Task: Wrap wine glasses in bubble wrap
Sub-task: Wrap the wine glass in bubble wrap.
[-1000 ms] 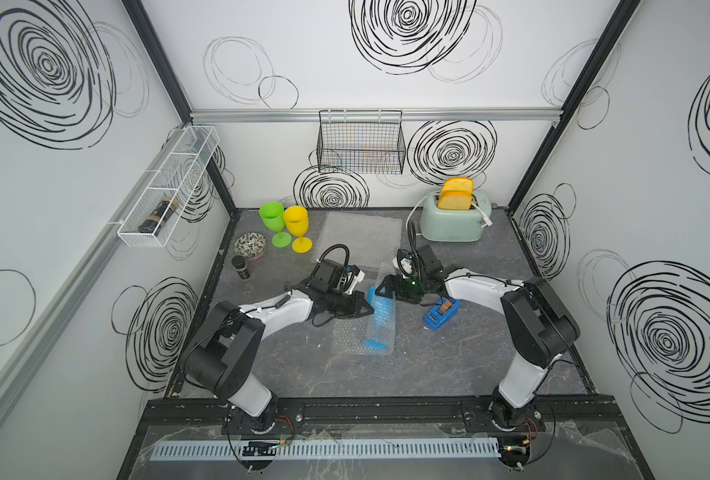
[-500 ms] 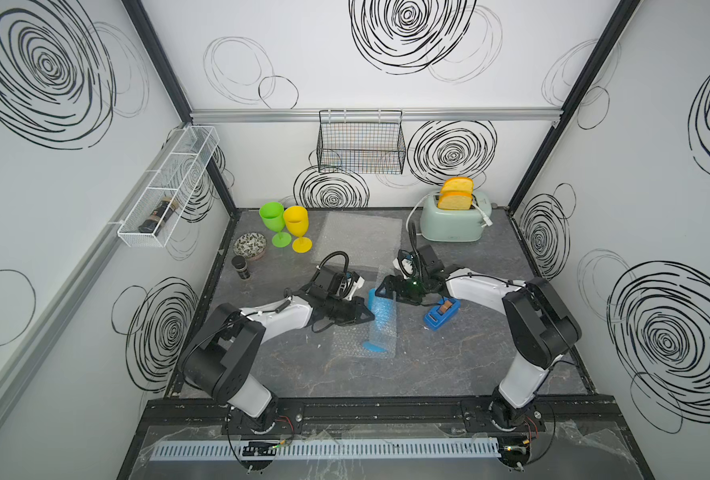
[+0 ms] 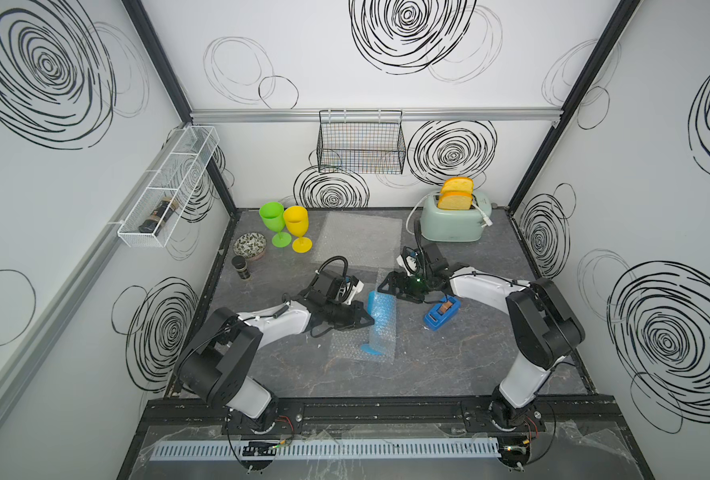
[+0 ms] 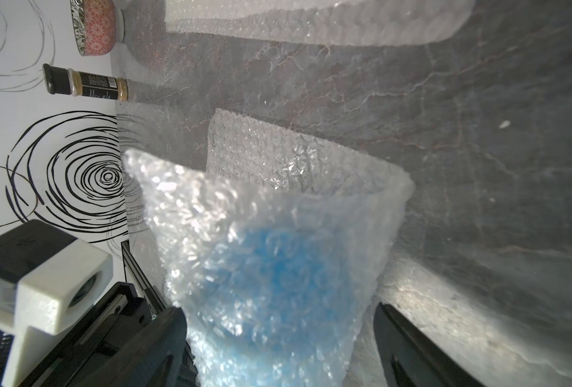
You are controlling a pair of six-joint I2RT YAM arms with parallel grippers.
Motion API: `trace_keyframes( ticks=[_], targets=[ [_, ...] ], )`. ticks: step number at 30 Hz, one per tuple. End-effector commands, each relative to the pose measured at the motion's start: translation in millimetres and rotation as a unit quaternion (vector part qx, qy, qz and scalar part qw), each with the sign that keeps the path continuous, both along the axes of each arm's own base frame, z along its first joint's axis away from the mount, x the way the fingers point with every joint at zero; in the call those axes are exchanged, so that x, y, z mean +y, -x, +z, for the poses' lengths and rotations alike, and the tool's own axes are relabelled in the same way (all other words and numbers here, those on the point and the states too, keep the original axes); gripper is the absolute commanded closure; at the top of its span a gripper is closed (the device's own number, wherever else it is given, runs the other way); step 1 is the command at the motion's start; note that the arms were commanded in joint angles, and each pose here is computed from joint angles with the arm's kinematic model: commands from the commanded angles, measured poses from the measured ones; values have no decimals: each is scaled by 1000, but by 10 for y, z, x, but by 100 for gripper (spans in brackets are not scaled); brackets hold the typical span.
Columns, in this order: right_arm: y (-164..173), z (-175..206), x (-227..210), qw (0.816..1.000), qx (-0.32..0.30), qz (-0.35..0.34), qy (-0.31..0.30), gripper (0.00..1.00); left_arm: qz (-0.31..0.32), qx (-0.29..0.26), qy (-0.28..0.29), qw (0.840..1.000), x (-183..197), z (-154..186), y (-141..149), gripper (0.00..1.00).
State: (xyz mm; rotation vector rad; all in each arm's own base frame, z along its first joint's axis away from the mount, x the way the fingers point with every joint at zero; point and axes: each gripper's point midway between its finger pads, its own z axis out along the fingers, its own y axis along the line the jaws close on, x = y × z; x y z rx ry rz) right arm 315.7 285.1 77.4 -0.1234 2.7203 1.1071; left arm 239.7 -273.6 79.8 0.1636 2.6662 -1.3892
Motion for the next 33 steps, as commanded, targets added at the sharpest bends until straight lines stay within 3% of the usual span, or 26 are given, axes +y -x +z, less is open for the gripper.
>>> trace_keyframes(
  ticks=[1, 11, 17, 23, 25, 33],
  targets=[
    [28, 12, 73, 1000, -1, 7, -4, 8, -4, -13, 15, 1000, -39, 68, 28, 93],
    [119, -137, 76, 1000, 18, 12, 15, 7, -4, -15, 8, 1000, -24, 45, 39, 93],
    [141, -270, 52, 999, 41, 9, 26, 20, -5, -19, 6, 1000, -20, 57, 37, 92],
    [108, -304, 23, 999, 37, 7, 37, 19, 7, -38, 4, 999, 25, 193, -88, 58],
    [109, -286, 31, 999, 32, 8, 32, 19, 25, -41, 11, 999, 85, 275, -210, 41],
    [83, -257, 79, 999, 25, 14, 33, 19, 32, -48, -6, 998, 94, 203, -513, 28]
  ],
)
